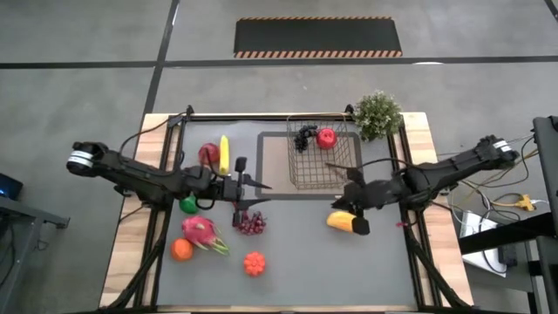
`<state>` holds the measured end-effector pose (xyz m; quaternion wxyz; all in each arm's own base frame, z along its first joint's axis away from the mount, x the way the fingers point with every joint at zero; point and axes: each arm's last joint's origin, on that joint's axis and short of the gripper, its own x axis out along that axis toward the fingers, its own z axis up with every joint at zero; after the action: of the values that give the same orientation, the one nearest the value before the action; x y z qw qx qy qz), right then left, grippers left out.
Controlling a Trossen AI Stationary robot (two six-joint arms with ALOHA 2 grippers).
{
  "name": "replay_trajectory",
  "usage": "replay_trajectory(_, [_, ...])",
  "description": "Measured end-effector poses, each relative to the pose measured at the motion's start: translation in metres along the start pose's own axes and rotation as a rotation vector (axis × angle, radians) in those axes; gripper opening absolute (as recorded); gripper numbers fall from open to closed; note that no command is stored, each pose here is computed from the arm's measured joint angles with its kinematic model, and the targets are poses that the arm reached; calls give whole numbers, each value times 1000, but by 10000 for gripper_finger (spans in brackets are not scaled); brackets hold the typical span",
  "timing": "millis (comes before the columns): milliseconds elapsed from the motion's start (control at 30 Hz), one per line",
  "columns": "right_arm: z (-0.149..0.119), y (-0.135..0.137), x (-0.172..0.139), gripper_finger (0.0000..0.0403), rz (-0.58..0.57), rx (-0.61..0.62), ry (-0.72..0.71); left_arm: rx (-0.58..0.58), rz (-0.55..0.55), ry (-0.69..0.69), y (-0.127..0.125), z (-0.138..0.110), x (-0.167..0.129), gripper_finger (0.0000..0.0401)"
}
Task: Build produce basket
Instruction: Put the right mango into the wire basket
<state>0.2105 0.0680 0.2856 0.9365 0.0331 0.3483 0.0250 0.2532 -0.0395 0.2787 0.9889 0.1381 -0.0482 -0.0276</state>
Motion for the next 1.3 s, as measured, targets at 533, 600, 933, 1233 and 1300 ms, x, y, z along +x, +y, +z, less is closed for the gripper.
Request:
replay_trajectory(533, [-4, 36, 33, 16, -181, 106, 707, -38, -40, 71, -6, -3, -4, 123])
replay_trajectory(600, [-7, 36, 38, 26, -184, 112, 719, -47, -61, 90, -10, -4, -5, 123])
replay_trajectory(933, [-16, 35, 47, 162, -214, 185, 693, -39, -111, 89, -21, -8, -17, 123])
replay_trajectory(1233, [-39, 38, 57, 245, -234, 107, 660, -46, -85, 36, -15, 3, -28, 123])
replay_trajectory(1300, [-45, 39, 59, 249, -241, 91, 653, -47, -83, 31, -15, 4, -29, 123])
